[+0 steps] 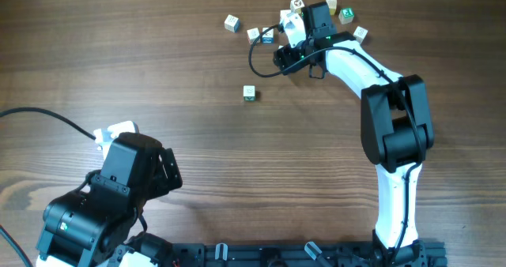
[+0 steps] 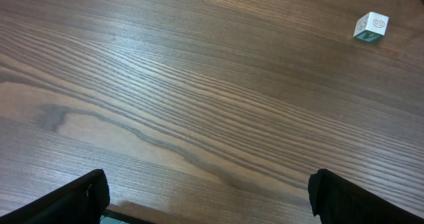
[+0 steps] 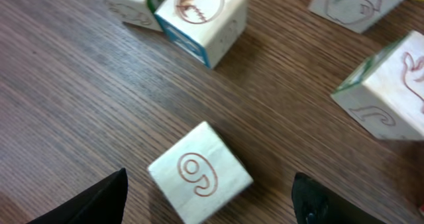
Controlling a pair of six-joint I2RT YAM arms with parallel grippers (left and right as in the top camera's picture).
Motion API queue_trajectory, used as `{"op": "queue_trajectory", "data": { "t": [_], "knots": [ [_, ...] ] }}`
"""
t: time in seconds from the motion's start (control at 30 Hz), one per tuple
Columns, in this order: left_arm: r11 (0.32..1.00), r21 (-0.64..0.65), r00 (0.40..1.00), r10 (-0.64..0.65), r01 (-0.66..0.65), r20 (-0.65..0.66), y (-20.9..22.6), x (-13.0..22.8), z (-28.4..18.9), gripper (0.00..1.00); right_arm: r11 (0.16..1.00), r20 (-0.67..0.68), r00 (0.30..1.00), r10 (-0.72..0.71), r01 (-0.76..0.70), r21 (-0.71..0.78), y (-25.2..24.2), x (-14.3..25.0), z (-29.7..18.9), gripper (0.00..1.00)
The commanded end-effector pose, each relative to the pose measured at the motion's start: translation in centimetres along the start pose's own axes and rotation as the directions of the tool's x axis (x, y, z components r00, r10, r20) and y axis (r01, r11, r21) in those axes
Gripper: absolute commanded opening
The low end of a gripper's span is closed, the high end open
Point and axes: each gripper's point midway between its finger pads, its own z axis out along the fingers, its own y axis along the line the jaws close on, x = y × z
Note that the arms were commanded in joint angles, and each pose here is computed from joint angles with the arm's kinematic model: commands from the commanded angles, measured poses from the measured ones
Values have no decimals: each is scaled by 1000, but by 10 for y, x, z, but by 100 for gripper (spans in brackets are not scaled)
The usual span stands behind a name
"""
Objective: Form a horizontal line
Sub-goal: 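Lower the right gripper over the white block with engraved 9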
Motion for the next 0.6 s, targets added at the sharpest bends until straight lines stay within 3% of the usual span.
{"op": "queue_trajectory", "data": {
  "t": [0.0,0.23,0.57],
  "knots": [
    [1000,-18,1000,-17,17,9,4,-1,1,100,997,21,997,-70,70,-22,4,-7,4,78],
    [1000,-18,1000,-17,17,9,4,-1,1,100,987,19,987,-158,158,-4,1,-7,4,70],
    [1000,-18,1000,-17,17,9,4,-1,1,100,985,25,985,-173,172,19,-3,-9,4,43]
  ]
}}
